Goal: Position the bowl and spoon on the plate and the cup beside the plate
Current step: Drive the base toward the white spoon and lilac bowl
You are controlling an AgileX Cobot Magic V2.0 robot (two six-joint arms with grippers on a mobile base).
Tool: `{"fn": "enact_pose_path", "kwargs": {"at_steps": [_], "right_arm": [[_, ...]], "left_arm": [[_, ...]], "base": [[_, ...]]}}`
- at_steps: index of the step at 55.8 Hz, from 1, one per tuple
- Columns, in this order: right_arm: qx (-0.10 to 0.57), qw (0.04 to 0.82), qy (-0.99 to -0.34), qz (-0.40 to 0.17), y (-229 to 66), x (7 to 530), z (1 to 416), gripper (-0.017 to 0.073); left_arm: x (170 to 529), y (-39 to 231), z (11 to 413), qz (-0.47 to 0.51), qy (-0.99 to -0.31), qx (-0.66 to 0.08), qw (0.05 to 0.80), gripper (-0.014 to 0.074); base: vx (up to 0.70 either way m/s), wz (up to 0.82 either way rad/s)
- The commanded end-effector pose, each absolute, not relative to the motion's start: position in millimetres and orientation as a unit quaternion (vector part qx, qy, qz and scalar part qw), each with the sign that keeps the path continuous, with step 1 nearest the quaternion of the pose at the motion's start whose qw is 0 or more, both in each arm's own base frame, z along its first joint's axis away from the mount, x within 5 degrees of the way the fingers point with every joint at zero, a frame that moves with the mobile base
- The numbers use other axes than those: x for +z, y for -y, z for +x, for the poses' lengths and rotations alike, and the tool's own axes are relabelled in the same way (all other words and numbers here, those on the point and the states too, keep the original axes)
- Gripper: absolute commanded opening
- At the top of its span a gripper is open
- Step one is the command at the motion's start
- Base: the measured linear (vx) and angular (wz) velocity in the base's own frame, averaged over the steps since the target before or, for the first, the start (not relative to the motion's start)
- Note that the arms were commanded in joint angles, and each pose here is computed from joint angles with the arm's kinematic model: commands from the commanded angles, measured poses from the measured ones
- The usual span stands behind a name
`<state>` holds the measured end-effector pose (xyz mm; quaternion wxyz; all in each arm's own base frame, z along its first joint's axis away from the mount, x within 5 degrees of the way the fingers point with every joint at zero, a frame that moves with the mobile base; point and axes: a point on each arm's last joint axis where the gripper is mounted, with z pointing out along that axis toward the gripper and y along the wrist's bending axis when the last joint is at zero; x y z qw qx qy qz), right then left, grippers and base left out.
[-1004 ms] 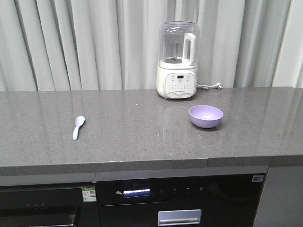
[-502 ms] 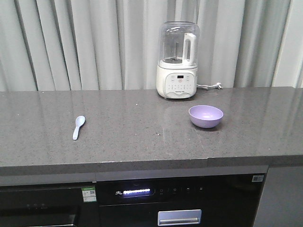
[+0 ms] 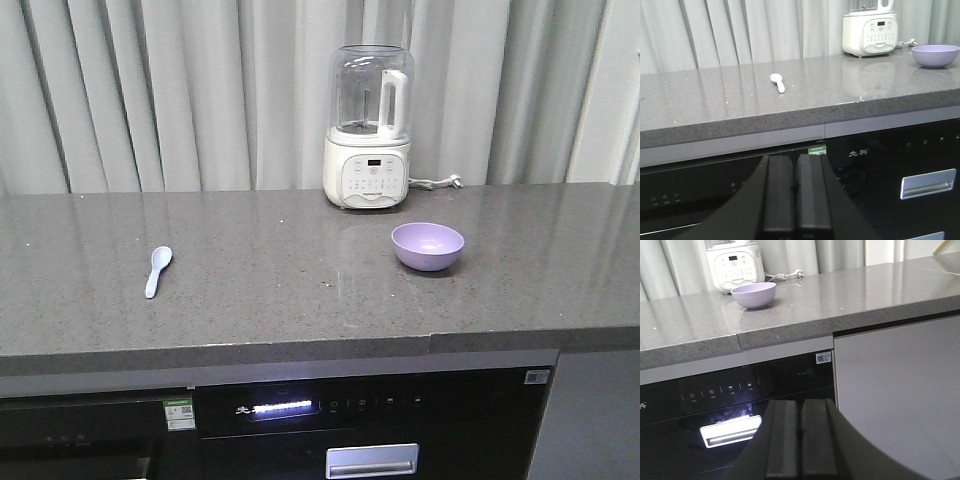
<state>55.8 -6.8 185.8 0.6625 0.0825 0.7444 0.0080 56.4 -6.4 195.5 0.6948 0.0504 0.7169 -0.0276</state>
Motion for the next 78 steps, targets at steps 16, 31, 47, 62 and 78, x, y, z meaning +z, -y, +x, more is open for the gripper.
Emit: {"fn": "enact_pose_path", "kwargs": {"at_steps": [16,31,47,62,78], "right_arm": [[0.006,0.693,-0.717,0.07,5.8,192.5,56.3,-0.0008],[0.006,0.693,-0.717,0.07,5.8,192.5,56.3,-0.0008],[0.006,0.693,-0.717,0.07,5.8,192.5,56.3,-0.0008],[0.006,0.693,-0.717,0.07,5.8,192.5,56.3,-0.0008],[0.006,0.693,-0.717,0.07,5.8,192.5,56.3,-0.0008]], "left_arm": [[212.7,5.7,53.7,0.043,-0.673,-0.03,0.738,0.0003],[212.7,5.7,53.7,0.043,-0.673,-0.03,0.738,0.0003],[212.7,5.7,53.7,0.043,-0.673,-0.03,0.738,0.0003],[212.7,5.7,53.7,0.043,-0.673,-0.03,0.738,0.0003],[212.7,5.7,53.7,0.043,-0.673,-0.03,0.738,0.0003]], "base": [[0.05,-0.15],[0.11,-0.2],[0.18,-0.31],[0.26,-0.07],[0.33,0.39]]}}
